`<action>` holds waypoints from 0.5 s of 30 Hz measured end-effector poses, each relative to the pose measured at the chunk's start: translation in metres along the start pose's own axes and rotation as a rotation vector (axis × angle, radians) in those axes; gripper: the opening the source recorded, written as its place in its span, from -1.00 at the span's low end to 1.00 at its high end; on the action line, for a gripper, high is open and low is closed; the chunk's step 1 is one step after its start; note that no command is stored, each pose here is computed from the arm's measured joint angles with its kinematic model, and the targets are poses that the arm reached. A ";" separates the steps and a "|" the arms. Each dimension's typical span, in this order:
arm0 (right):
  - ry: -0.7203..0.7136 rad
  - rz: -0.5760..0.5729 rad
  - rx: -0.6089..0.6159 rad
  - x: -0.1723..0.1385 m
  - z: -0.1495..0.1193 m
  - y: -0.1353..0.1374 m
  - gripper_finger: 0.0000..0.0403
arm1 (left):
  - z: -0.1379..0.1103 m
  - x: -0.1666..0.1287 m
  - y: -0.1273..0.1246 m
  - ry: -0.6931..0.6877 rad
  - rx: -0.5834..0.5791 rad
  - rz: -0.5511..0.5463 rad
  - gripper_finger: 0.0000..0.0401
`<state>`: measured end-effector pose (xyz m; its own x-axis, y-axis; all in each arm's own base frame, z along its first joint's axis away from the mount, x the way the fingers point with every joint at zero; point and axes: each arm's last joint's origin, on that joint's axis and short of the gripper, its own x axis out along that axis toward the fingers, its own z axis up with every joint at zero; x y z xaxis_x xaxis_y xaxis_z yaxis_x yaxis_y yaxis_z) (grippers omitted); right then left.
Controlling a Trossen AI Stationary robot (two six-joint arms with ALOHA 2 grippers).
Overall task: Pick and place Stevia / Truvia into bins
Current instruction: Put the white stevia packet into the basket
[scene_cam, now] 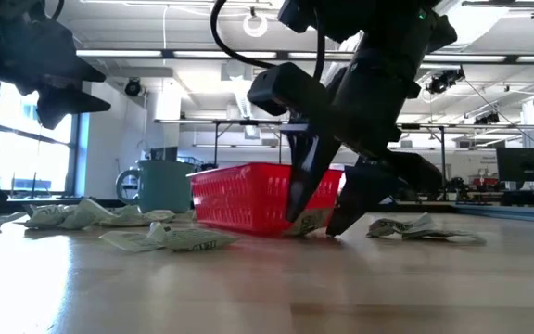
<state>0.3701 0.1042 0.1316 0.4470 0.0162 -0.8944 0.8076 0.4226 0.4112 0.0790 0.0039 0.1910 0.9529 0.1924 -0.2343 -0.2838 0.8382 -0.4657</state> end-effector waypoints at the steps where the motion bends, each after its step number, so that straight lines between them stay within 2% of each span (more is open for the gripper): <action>1: 0.005 -0.003 0.001 0.001 0.000 0.000 -0.02 | 0.000 0.000 0.000 0.000 0.000 0.000 0.41; 6: 0.015 -0.022 -0.001 0.003 0.000 -0.003 -0.28 | 0.000 0.000 0.000 0.000 0.000 0.000 0.41; 13: 0.068 -0.018 -0.034 -0.003 -0.005 -0.002 -0.92 | 0.000 0.000 0.000 0.000 0.000 0.000 0.41; 15: 0.096 -0.049 -0.053 -0.011 -0.011 -0.001 -0.96 | 0.000 0.000 0.000 0.001 0.000 0.000 0.41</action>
<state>0.3602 0.1138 0.1389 0.3663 0.0801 -0.9270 0.8051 0.4723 0.3589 0.0790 0.0039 0.1910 0.9528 0.1923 -0.2350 -0.2840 0.8383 -0.4654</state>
